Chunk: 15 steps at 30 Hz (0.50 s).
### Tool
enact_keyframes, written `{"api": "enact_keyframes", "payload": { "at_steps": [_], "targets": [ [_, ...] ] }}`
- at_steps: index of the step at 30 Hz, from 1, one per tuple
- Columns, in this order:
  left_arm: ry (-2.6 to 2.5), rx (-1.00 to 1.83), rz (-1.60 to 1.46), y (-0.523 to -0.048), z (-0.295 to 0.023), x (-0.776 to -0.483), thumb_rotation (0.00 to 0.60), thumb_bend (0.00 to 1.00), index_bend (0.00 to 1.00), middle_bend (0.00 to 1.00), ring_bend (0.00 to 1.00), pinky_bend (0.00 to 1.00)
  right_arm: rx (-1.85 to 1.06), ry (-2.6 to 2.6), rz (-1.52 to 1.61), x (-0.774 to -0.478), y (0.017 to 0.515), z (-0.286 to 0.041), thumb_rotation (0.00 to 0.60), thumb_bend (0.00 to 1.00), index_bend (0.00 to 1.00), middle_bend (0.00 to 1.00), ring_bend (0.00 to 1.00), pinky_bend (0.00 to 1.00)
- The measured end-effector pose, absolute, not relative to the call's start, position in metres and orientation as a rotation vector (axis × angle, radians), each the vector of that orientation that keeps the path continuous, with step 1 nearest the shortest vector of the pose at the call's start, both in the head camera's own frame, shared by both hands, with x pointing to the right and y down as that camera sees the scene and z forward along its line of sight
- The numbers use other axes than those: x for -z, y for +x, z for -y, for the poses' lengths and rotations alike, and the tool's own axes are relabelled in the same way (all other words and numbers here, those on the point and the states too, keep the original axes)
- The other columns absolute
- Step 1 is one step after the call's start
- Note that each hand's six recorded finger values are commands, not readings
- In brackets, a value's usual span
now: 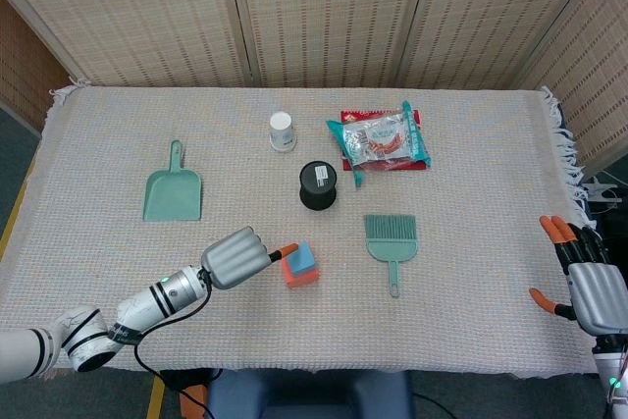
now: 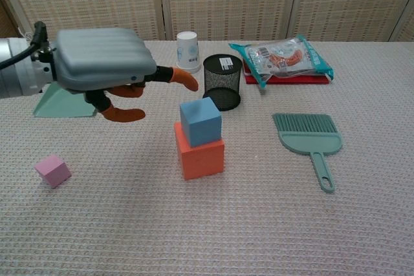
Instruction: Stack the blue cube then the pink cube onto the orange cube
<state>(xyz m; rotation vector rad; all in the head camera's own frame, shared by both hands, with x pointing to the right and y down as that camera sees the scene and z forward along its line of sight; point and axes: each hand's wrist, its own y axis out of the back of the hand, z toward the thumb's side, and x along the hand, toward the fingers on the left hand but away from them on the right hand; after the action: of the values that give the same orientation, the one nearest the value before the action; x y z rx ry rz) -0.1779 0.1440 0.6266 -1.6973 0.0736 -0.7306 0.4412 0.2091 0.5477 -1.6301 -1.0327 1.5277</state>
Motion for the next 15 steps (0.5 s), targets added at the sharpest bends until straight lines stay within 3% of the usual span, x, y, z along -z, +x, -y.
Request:
{"api": "enact_keyframes", "payload": {
  "at_steps": [6,11,15],
  "targets": [
    [-1.829,0.828,-0.153,-0.234,-0.167,-0.624,0.600,0.38,0.15,1.00,1.00,1.00,-1.534,-1.639,1.016,-0.551,0.439,-0.210,0.600,0.09,0.00,0.00,0.00,0.00],
    [-1.958,0.996,-0.097,-0.279,-0.203,-0.638,0.600,0.37,0.12,1.00,1.00,1.00,-1.540,-1.646,0.998,-0.554,0.436,-0.212,0.600,0.09,0.00,0.00,0.00,0.00],
    [-1.967,1.085,-0.076,-0.297,-0.211,-0.650,0.600,0.37,0.11,1.00,1.00,1.00,-1.537,-1.641,1.005,-0.552,0.437,-0.212,0.600,0.09,0.00,0.00,0.00,0.00]
  ]
}}
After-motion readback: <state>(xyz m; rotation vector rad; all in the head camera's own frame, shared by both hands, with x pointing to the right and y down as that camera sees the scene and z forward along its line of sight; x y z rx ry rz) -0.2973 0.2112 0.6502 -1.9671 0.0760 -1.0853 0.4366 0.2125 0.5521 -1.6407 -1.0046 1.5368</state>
